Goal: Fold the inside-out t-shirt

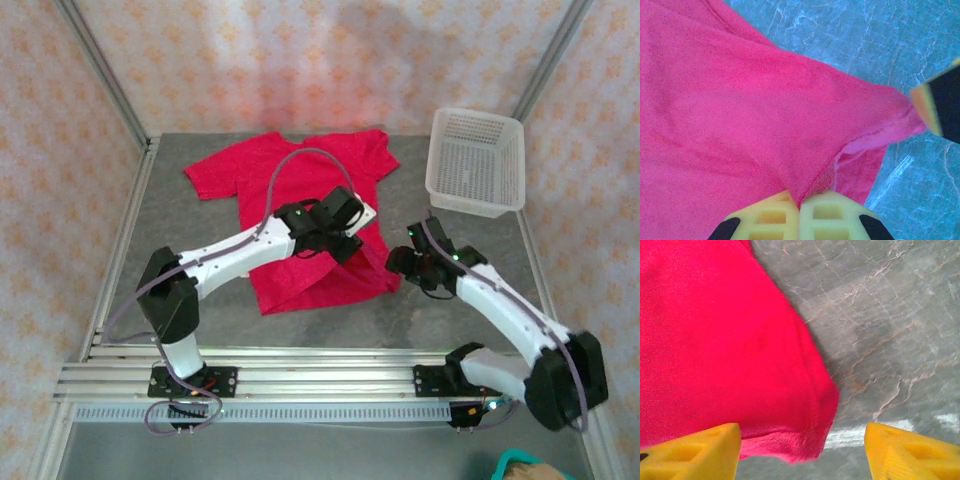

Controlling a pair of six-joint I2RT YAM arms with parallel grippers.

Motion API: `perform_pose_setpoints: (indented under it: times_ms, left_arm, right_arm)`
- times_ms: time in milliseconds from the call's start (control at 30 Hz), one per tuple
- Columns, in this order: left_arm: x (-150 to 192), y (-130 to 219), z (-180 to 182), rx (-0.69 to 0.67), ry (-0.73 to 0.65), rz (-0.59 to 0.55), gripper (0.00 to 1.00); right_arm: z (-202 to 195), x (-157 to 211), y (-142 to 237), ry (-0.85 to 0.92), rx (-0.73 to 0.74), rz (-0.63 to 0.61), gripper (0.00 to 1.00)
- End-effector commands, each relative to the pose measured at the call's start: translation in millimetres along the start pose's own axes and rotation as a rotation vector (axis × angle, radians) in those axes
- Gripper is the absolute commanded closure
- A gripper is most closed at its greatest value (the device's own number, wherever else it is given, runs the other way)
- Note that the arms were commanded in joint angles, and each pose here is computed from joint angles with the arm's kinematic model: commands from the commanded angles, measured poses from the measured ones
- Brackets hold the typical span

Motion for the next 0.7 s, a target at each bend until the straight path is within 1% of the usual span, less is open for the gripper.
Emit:
perform_pose_setpoints:
  times_ms: [0,33,67,100,167,200,267,400,467,533,667]
  left_arm:
    - [14.3,-4.4,-0.5,0.069,0.092,0.086,1.00]
    - [13.9,-4.1,0.9,0.071,0.107,0.082,1.00]
    - [13.6,-3.4,3.6,0.073,0.130,0.081,1.00]
    - [14.0,-2.8,6.0,0.081,0.154,0.085,1.00]
    - [12.8,0.1,10.9,0.081,0.184,0.090,1.00]
    - [11.9,2.4,11.4,0.085,0.187,0.089,1.00]
    - [8.8,8.3,13.2,0.076,0.198,0.077,1.00]
    - [-1.4,21.7,19.8,0.053,0.270,0.084,1.00]
    - [-9.6,26.9,20.1,0.062,0.297,0.083,1.00]
    - [-17.3,32.2,19.9,0.070,0.326,0.078,1.00]
    - [-34.8,48.6,21.2,0.080,0.385,0.033,1.00]
  right_arm:
    - [9.4,10.1,11.4,-0.055,-0.154,0.012,0.28]
    - [13.5,12.8,11.9,-0.077,-0.200,0.019,0.30]
    - [18.3,17.4,10.6,-0.101,-0.250,0.035,0.35]
    - [23.3,23.1,7.9,-0.123,-0.298,0.054,0.45]
    - [32.1,35.6,0.6,-0.153,-0.367,0.072,0.61]
    - [34.7,43.3,-5.0,-0.156,-0.383,0.075,0.66]
    - [38.0,56.1,-13.6,-0.154,-0.392,0.065,0.71]
    - [56.8,70.0,-24.6,-0.172,-0.505,-0.017,0.73]
    - [72.2,69.1,-29.1,-0.169,-0.548,-0.071,0.74]
    - [88.4,62.1,-36.8,-0.179,-0.568,-0.124,0.79]
    - [114.0,46.8,-65.2,-0.201,-0.599,-0.256,0.89]
Point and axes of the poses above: each hand's point on the last joint's axis, 136 mm out from that joint toward the fingers, its own y axis back along the fingers, its own z axis along the line the jaws close on, x = y × z, the point moved 6 cm from there along y, back along the fingers, and after that the axes turned 8 degrees about -y, right-handed, at the moved point
